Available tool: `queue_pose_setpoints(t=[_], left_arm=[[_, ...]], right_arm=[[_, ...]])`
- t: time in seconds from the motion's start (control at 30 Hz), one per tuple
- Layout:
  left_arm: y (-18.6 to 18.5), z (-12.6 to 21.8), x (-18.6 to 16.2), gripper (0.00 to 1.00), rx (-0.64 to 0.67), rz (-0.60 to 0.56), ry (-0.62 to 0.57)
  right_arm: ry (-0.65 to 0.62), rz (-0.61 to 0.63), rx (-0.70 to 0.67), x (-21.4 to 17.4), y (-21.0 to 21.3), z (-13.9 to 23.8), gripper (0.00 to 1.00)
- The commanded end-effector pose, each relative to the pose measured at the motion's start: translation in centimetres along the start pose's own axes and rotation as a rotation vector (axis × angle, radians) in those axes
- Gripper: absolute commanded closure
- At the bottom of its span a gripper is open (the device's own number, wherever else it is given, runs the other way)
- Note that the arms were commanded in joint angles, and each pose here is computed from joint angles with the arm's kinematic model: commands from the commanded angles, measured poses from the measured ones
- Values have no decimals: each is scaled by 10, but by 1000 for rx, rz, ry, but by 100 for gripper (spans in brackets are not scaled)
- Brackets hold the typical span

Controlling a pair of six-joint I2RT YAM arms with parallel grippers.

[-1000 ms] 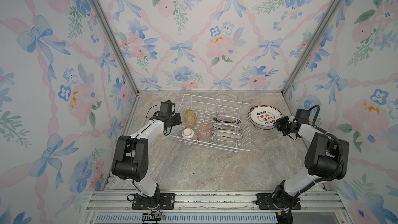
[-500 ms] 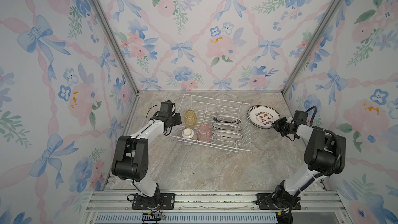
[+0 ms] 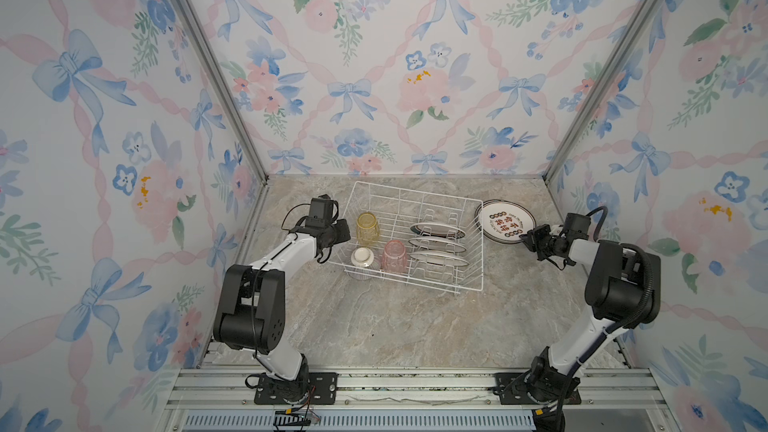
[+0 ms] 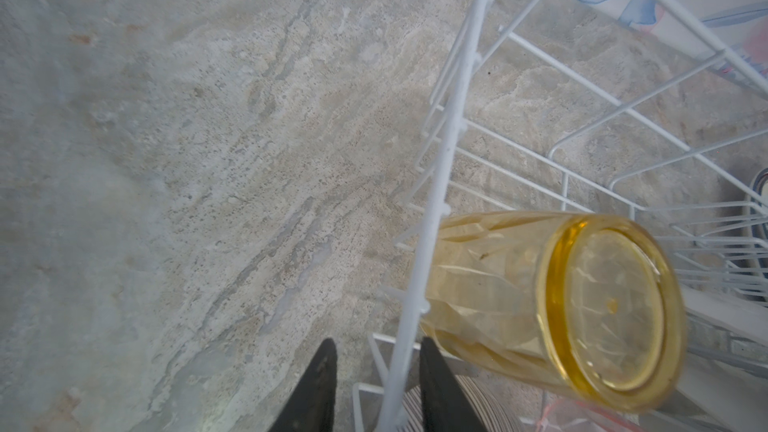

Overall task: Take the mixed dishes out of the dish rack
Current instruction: 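Lower the held plate onto the printed plate on the table, then set the plate down flat on the stack and open the right gripper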

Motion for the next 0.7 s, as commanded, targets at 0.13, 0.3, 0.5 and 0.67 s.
queue_pose_setpoints(t=[0.13, 0.3, 0.5, 0.67], left_arm=[[-1, 3, -10, 65, 12, 12, 25], [-1, 2, -11, 65, 12, 13, 27], [-2, 0, -11, 65, 11, 12, 33], [-2, -1, -10, 65, 10, 8, 33]], right_arm=[[38, 10, 25, 2, 8, -12, 95], [53, 19, 7, -1, 8, -13, 84], [55, 42, -20, -1, 8, -8, 75], [52, 56, -35, -1, 10, -4, 68]])
Point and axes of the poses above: each gripper's point midway between its finger pads, its own z axis back along the fingers, its own y axis along the line the jaws close on, x = y × z, the point moved 6 cm from there along z, back along the fingers, and after that the axes turned 2 degrees about z, right-handed, at the moved point
